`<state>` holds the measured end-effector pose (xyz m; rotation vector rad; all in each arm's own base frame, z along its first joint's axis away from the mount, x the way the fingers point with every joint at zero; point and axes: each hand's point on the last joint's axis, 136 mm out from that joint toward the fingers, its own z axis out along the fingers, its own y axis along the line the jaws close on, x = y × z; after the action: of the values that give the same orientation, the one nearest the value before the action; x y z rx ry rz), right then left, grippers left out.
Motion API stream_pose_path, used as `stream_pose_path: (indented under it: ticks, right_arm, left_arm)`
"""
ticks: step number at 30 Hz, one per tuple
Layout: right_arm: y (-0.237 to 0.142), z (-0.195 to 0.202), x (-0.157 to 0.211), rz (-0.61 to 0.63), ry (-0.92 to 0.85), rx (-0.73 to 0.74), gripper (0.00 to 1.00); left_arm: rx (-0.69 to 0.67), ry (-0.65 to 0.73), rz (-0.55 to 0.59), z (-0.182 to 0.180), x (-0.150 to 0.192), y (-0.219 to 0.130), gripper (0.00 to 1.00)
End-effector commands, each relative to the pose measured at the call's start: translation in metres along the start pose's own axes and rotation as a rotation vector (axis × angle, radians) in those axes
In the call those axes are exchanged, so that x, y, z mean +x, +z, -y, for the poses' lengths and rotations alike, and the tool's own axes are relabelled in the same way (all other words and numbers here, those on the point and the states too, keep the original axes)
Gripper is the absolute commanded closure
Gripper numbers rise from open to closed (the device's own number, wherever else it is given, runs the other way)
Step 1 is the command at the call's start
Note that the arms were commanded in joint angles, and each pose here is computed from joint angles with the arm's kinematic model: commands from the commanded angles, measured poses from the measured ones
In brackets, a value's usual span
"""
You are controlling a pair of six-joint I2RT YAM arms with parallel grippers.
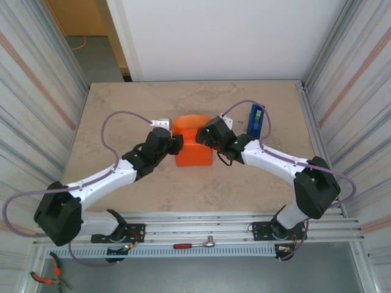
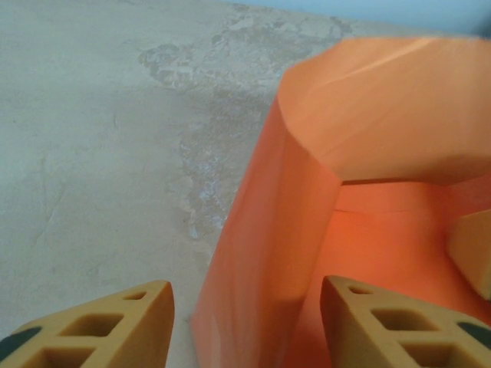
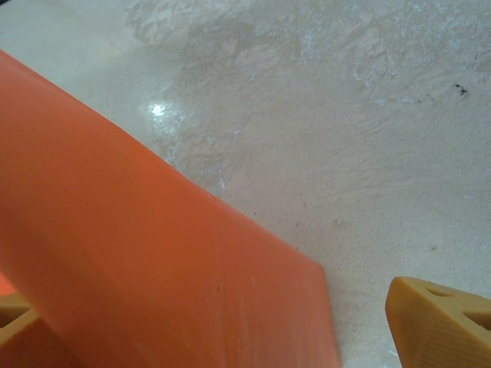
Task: Wrap the gift box in paper
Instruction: Fold the seventh fold of the wrapping paper on the gift box.
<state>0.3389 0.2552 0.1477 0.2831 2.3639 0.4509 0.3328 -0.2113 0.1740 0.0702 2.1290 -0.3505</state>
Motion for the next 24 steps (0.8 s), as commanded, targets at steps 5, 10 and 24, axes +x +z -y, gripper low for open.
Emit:
stream_pose_path:
  ticks: [5,10,24]
  right_arm:
    - [0.016,0.035,0.057,-0.169,-0.089,0.131,0.08]
    - [0.017,0.035,0.061,-0.176,-0.091,0.132,0.08]
    - [0.016,0.035,0.062,-0.18,-0.085,0.125,0.09]
  left_arm:
    - [-0.04,0.03,0.098,0.005,-0.03,0.007,0.64]
    - [-0.032,0.04,0.095,0.009,-0.03,0.013,0.76]
    - [-0.035,0.05,0.101,0.013,-0.036,0.017,0.73]
